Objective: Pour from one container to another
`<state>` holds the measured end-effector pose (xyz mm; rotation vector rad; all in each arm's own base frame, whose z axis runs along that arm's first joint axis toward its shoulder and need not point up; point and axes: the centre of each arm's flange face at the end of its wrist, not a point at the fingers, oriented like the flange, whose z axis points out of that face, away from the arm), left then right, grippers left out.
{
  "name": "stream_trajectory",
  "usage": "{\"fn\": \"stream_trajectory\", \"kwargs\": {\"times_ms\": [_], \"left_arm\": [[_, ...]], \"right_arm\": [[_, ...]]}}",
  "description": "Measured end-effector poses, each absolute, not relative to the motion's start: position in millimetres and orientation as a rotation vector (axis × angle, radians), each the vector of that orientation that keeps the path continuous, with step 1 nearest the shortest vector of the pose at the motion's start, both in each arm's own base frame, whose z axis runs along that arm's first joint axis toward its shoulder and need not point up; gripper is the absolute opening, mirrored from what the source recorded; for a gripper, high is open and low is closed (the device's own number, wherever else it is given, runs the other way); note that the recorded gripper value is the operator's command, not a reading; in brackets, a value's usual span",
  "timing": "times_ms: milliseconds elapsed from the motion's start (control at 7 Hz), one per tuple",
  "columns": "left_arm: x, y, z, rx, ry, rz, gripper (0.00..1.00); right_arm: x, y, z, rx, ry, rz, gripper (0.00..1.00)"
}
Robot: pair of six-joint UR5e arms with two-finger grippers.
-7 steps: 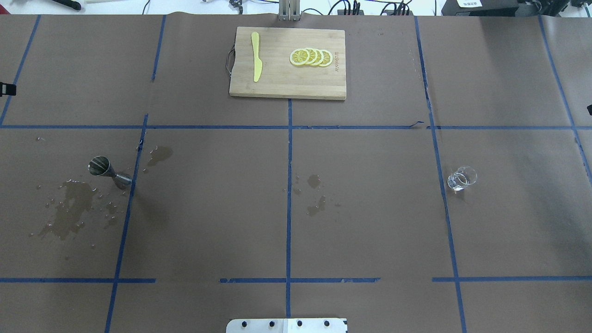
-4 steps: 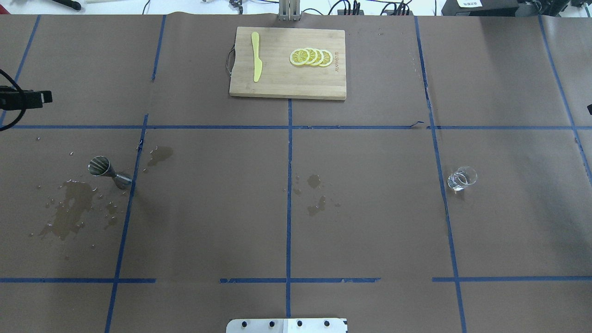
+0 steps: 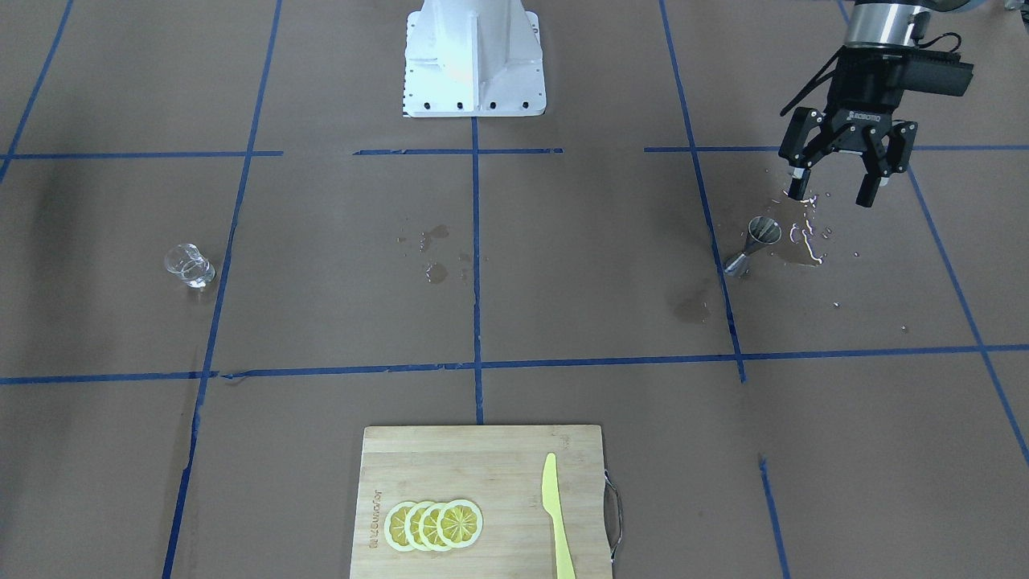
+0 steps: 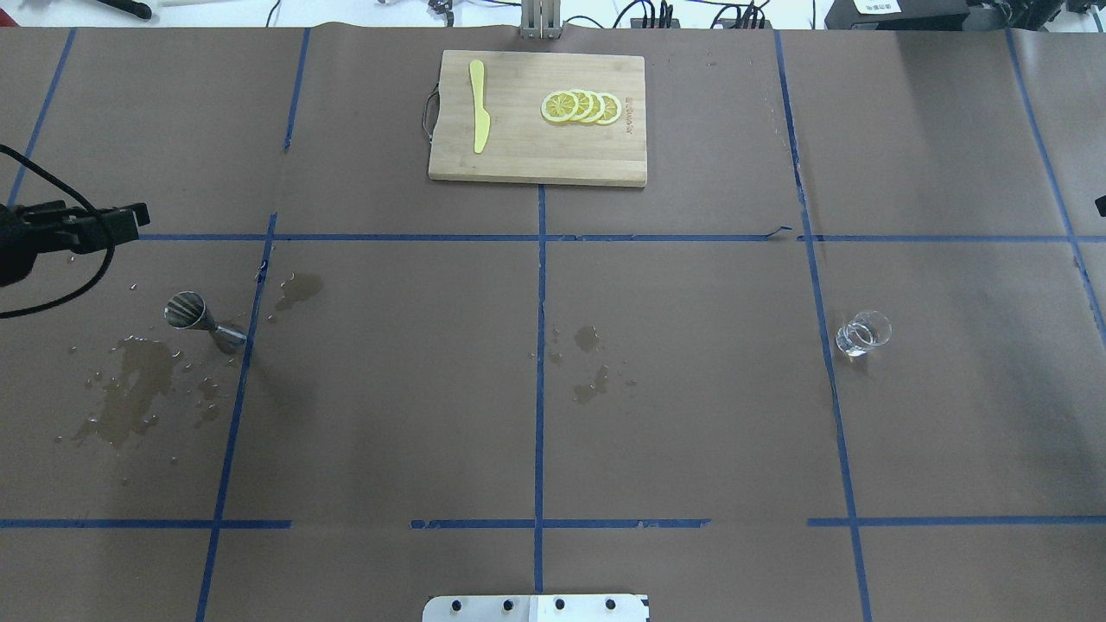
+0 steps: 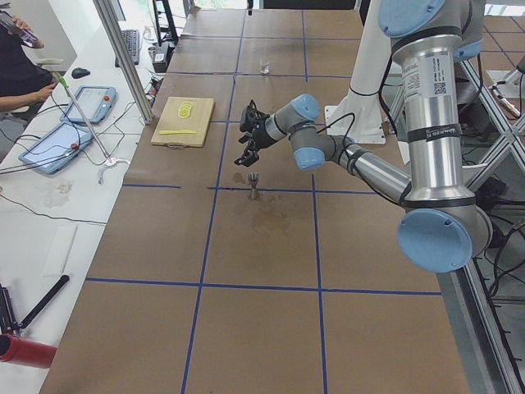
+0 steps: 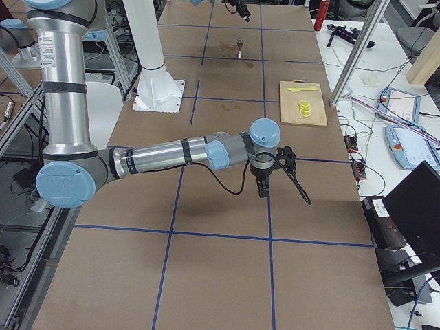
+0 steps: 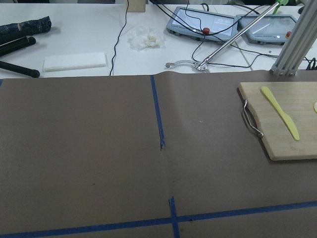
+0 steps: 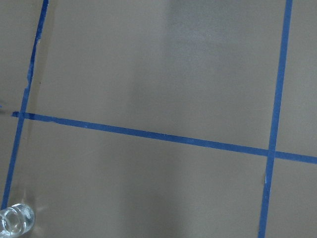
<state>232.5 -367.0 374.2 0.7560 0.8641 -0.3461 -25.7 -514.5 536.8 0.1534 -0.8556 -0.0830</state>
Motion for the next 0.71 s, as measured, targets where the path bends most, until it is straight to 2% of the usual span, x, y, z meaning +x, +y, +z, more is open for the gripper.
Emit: {"fn": "stream_trajectory", "kwargs": {"times_ms": [429,714], "left_arm": [[285.5,-314.9,392.4,0.888,0.802,-0.507,0.98],[317.6,-290.9,433.7,0.970,0.742,-0.556,0.98]], "right_arm": [[-38.5,-514.4,523.2,0.159,-0.863,-0.097,1.00],[-40.1,-514.8,517.2,0.168,-0.865,-0.103,1.00]]}}
